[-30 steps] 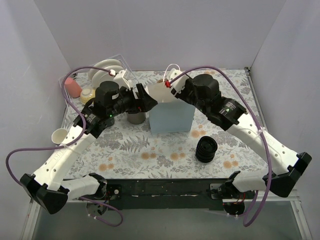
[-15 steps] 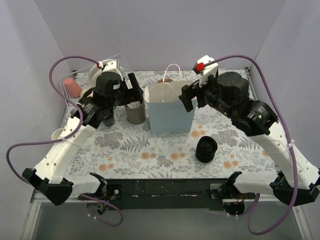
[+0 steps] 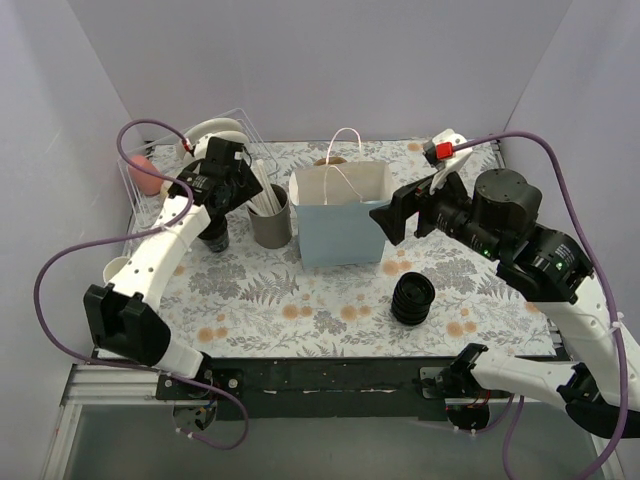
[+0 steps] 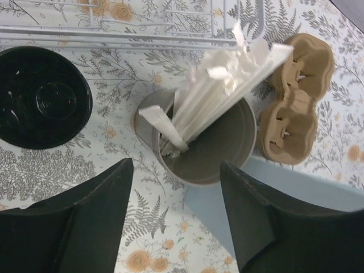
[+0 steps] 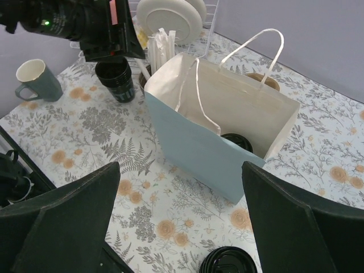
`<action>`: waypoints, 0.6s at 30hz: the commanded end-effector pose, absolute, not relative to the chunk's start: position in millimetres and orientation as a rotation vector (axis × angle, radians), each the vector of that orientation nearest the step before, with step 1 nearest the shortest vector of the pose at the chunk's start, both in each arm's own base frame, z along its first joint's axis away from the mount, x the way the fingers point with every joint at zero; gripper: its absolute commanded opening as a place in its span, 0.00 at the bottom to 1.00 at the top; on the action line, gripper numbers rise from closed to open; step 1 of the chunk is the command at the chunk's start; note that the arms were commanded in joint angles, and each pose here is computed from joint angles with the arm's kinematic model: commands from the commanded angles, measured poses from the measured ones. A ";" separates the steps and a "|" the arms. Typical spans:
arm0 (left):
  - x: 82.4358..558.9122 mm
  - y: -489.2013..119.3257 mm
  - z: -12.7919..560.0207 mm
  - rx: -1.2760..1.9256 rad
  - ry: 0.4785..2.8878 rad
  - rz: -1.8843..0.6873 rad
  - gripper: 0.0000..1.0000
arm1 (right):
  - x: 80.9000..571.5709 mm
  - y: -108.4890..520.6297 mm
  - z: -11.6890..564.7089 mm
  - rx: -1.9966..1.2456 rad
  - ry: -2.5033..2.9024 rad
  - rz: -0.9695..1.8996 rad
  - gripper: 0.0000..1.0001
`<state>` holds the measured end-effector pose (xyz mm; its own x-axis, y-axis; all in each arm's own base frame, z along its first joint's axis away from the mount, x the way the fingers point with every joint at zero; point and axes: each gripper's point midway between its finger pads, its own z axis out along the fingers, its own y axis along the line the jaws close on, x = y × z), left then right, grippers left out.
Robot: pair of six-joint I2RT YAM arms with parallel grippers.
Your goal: Pack the takeout coffee
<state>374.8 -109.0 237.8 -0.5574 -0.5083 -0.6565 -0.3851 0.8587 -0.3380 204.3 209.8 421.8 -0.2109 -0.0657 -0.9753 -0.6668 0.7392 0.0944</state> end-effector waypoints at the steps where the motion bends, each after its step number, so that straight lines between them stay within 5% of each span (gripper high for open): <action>1: 402.3 -106.8 235.6 -0.716 2.178 -0.230 0.58 | 199.5 214.0 427.3 -0.636 1.666 0.636 0.95; 18: 419.3 -76.8 221.7 -0.710 2.138 -0.065 0.36 | 208.1 210.1 420.3 -0.683 1.673 0.545 0.98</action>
